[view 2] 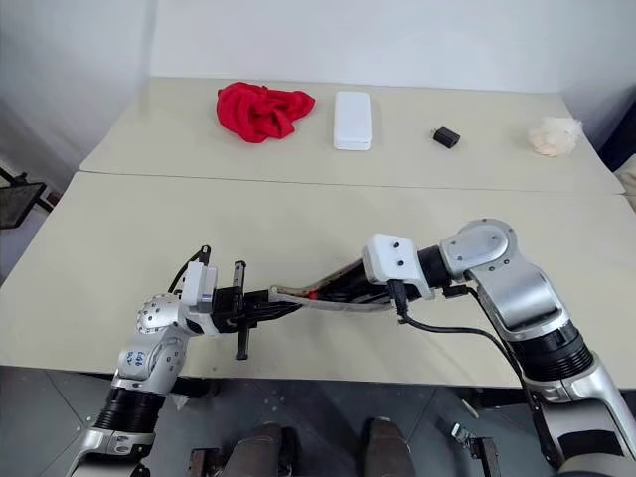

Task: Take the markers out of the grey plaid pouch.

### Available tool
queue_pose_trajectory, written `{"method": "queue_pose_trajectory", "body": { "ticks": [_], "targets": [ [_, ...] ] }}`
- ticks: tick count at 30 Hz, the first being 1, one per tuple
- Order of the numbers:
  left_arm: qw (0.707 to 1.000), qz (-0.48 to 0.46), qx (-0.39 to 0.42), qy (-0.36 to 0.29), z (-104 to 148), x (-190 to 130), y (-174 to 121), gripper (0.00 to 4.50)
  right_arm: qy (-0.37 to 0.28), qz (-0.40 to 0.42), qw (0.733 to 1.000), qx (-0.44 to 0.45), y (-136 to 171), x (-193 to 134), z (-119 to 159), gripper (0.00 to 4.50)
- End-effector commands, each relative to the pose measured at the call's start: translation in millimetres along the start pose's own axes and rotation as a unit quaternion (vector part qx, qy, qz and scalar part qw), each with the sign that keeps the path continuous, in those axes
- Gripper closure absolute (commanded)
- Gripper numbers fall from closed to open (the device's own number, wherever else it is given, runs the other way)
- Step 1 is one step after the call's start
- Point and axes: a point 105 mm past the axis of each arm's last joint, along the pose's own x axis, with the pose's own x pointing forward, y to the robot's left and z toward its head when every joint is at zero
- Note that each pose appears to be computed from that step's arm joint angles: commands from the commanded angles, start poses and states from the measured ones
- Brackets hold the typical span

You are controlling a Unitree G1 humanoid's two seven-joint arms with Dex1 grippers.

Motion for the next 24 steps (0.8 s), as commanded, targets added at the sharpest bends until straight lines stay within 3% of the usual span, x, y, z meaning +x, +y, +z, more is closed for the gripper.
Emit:
{"method": "queue_pose_trajectory", "body": {
  "ticks": [1, 7, 10, 13, 19, 24],
  "targets": [
    [1.0, 0.018, -0.001, 0.015, 0.2, -14.4, 0.5, 4.5, 0.018, -0.039, 0.999, -0.029, -5.8, -25.7, -2.4, 3.9],
    [1.0, 0.021, -0.005, 0.019, 0.3, -17.0, -0.3, 4.5, 0.017, -0.056, 0.997, -0.043, -5.1, -33.3, -2.3, 3.9],
    [0.999, 0.02, -0.016, 0.022, -0.7, -17.3, -1.1, 4.5, -0.022, -0.063, 0.997, -0.037, -3.5, -36.5, 9.2, 3.9],
    [0.999, 0.021, -0.027, 0.025, -0.6, -18.6, 1.2, 4.5, -0.111, -0.085, 0.99, -0.012, -6.9, -41.0, 38.8, 3.9],
    [0.998, 0.046, -0.025, 0.031, 4.3, -20.9, 18.6, 4.5, -0.245, -0.144, 0.956, 0.068, -13.5, -69.2, 86.1, 3.9],
    [0.998, 0.054, -0.027, 0.025, 7.6, -16.2, 26.8, 4.5, -0.292, -0.232, 0.916, 0.15, -24.6, -112.5, 91.9, 3.9]
  ]
}}
